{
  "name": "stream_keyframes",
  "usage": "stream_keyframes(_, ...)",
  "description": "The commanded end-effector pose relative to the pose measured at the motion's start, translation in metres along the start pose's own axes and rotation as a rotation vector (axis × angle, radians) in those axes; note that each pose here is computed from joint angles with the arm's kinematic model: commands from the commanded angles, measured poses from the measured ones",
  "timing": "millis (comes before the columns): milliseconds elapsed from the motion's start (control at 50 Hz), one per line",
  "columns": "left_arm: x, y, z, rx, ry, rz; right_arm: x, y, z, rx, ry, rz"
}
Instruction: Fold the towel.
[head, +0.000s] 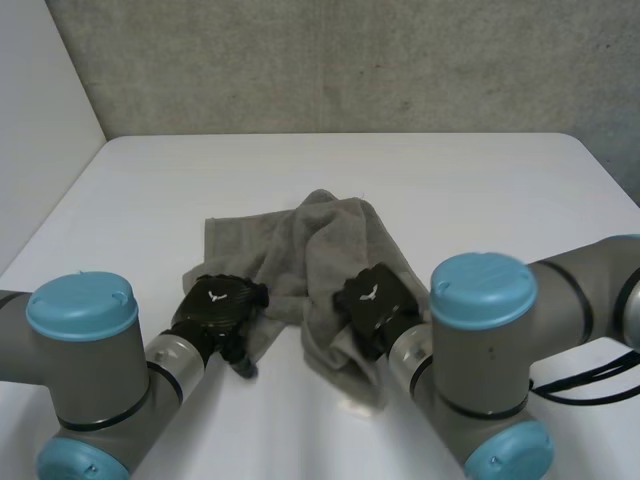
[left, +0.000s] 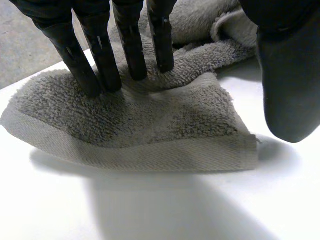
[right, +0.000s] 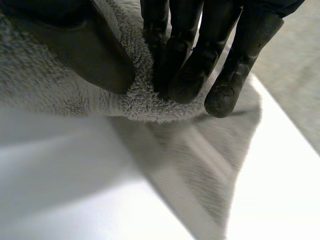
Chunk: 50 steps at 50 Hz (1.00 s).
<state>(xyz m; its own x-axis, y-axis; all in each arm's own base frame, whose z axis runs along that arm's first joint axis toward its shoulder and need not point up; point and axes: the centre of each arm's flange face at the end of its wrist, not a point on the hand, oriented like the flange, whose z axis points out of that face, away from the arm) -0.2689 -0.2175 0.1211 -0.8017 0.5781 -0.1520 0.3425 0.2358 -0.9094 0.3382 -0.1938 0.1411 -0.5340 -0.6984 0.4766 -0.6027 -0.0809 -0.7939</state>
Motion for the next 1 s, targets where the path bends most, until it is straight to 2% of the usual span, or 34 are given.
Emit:
stream_keyframes(20, -0.001, 0.002, 0.005, -0.008, -0.007, 0.018, 0.05, 0.009, 0.008, -0.039, 0.144, 0.034)
stream_keyframes(100, 0.0, 0.004, 0.006, -0.014, -0.005, 0.019, 0.074, 0.021, 0.013, -0.073, 0.203, 0.033)
stream_keyframes(140, 0.0, 0.004, 0.006, -0.014, -0.004, 0.019, 0.103, 0.036, 0.017, -0.118, 0.274, 0.041)
stream_keyframes(300, 0.0, 0.004, 0.005, -0.014, -0.004, 0.019, 0.144, 0.053, 0.018, -0.158, 0.359, 0.074)
stream_keyframes(1000, 0.0, 0.004, 0.011, -0.013, -0.002, 0.022, 0.157, 0.064, 0.023, -0.176, 0.387, 0.088)
